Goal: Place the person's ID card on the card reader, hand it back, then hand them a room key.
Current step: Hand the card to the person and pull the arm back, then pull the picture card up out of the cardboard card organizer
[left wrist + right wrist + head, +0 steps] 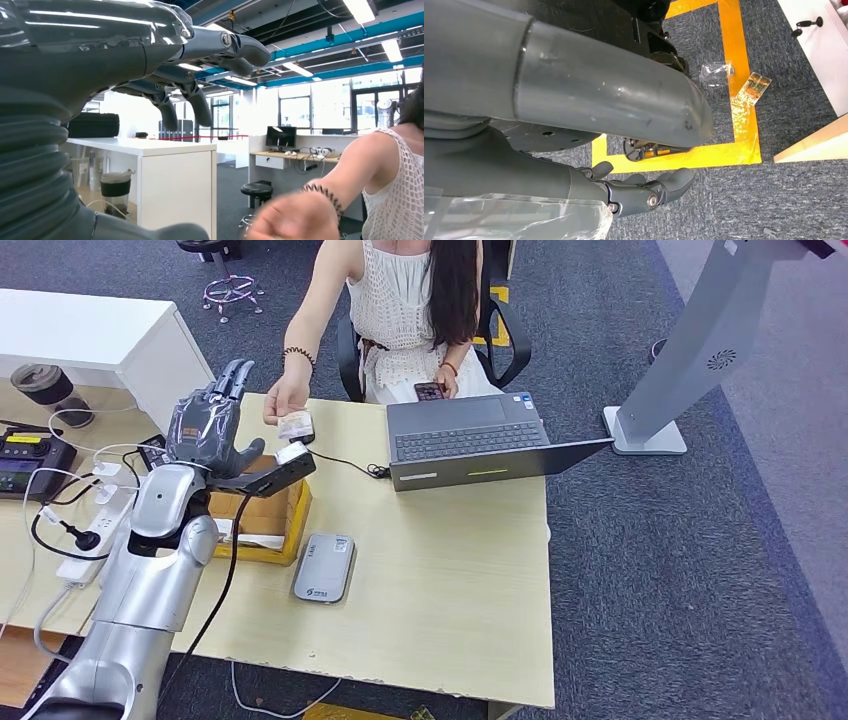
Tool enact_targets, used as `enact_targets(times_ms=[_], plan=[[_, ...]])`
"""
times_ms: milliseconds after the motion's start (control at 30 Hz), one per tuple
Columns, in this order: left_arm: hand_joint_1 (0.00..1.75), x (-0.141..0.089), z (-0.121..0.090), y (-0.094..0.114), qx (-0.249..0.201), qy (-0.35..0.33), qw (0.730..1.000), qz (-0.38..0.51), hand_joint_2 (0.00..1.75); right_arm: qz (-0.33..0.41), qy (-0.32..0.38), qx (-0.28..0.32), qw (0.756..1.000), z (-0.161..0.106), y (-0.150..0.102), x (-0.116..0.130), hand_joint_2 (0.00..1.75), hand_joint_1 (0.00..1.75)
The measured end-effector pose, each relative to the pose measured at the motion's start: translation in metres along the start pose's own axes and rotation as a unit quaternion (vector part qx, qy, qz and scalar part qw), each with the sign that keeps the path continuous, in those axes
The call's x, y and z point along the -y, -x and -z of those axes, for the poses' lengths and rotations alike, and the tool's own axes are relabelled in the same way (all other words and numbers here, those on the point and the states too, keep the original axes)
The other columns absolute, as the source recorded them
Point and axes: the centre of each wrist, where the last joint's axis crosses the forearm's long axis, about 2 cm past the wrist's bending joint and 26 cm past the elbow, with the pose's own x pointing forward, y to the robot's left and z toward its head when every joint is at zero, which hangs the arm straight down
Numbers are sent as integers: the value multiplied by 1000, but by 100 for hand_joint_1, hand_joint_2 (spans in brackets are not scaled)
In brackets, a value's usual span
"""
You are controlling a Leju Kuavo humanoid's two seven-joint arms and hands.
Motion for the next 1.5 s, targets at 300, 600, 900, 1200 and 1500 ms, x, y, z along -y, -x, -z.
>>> enact_targets(times_ms=[300, 600, 900, 1200, 1500], plan=[[0, 3, -5, -1, 3, 2, 1000, -5, 175, 0, 1, -1, 1000, 0, 0, 0, 0, 0], [0, 8, -60, -23, 27, -20, 997, -67, 175, 27, 19, 5, 999, -2, 5, 2, 0, 0], [0, 24, -157, -41, 45, 90, 992, -82, 175, 66, 32, 17, 997, -4, 11, 6, 0, 0], [0, 30, -176, -38, 28, 149, 985, -81, 175, 71, 33, 12, 997, -8, 18, 15, 0, 0], [0, 31, -169, -31, 13, 153, 985, -79, 175, 52, 39, 9, 998, -8, 18, 18, 0, 0]])
